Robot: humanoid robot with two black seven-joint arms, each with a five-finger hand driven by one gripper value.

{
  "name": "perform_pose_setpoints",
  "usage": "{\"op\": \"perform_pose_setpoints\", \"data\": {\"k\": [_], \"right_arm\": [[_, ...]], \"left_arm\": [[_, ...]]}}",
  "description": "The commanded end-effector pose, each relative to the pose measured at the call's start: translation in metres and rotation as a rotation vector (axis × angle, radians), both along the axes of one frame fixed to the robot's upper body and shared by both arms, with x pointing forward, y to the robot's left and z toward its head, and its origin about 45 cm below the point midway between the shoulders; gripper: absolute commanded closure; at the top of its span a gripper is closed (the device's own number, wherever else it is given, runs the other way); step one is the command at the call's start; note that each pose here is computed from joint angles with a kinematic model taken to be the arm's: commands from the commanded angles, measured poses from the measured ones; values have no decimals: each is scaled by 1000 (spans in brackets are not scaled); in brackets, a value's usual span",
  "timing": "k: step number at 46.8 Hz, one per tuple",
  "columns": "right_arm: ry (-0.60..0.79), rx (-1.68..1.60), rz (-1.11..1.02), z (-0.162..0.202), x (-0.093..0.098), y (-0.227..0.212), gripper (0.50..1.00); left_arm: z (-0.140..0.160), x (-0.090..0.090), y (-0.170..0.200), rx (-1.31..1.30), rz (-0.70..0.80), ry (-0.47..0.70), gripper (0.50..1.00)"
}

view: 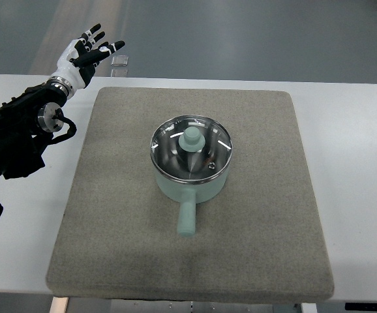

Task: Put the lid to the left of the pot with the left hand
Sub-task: 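Swing the left hand over the pot toward the glass lid knob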

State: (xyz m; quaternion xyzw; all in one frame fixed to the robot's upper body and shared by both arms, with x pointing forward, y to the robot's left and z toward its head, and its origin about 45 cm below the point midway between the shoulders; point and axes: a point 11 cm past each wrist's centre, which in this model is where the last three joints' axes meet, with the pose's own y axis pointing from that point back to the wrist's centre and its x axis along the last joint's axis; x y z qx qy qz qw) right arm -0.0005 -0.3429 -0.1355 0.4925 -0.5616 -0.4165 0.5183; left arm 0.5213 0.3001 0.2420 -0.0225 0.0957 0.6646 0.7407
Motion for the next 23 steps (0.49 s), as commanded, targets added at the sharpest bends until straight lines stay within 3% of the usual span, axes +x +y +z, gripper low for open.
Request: {"op": "perform_pose_setpoints", "data": {"k": [1, 23], "right_arm": [[0, 0, 0, 0, 0, 0, 577], [0, 0, 0, 0, 0, 0, 579]], "left_arm": [[4, 2, -4, 88, -50, 3, 501], [46, 2, 0, 709, -428, 32, 504]]}}
